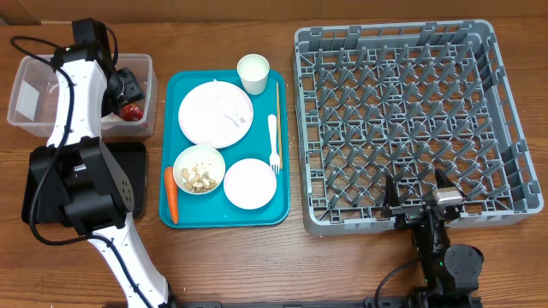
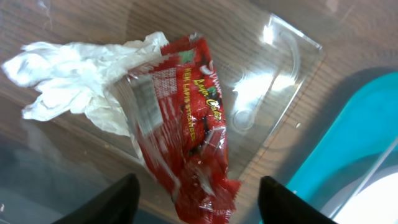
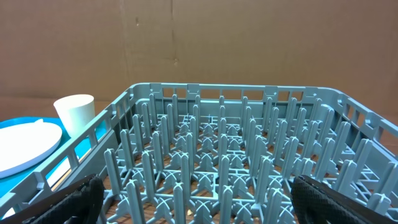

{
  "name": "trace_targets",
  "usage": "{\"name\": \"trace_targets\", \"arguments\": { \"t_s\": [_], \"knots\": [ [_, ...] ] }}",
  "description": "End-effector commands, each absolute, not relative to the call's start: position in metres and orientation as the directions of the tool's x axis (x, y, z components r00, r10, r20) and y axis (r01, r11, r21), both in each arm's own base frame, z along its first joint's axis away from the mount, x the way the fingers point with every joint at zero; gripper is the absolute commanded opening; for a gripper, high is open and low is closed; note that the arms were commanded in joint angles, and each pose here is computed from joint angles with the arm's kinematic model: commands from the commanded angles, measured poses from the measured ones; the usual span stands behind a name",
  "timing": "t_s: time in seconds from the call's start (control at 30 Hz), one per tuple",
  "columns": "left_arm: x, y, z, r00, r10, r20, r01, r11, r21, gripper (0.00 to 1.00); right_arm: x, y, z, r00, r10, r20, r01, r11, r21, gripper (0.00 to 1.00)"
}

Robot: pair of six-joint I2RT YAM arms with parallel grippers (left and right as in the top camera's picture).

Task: Sort waste into correct bins and load items into the dishwasher rack
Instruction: 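Return the left gripper to the plate and pinch the remaining tissue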

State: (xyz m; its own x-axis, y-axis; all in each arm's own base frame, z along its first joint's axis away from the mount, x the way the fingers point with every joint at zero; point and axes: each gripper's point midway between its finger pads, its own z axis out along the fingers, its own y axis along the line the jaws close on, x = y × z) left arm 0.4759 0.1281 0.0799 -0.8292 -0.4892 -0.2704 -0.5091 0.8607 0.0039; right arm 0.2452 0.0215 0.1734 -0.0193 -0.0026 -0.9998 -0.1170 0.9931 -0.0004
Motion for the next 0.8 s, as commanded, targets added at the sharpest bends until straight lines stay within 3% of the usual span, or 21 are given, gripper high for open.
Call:
{"name": "trace_targets", "arguments": {
  "t_s": [0.0,0.1,0.5,0.77],
  "knots": [
    [0.480,0.128,0.085,-0.829,-0.478,-0.290,-0.498,0.867,-0.009,0.84,0.245,0.021,0.171,-0.016,-0.006,-1.000,-0.114,0.994,-0.004,1.00],
    [0.485,0.129,0.099,-0.839,-0.443,-0.317,-0.466,0.885,-0.005,0.87,0.245,0.021,0.171,-0.016,-0.006,-1.000,-0.114,0.994,-0.004,1.00],
    [0.503,0.065,0.252,-0.788,-0.329,-0.521,-0.336,0.938,-0.083,0.80,0.245,0.021,0.171,-0.016,-0.006,-1.000,-0.114,0.994,-0.004,1.00],
    [0.479,-0.038,0.225,-0.894,-0.208,-0.397,-0.196,0.978,-0.069,0.77,0.245,0.021,0.171,-0.016,-0.006,-1.000,-0.114,0.994,-0.004,1.00]
  ]
}}
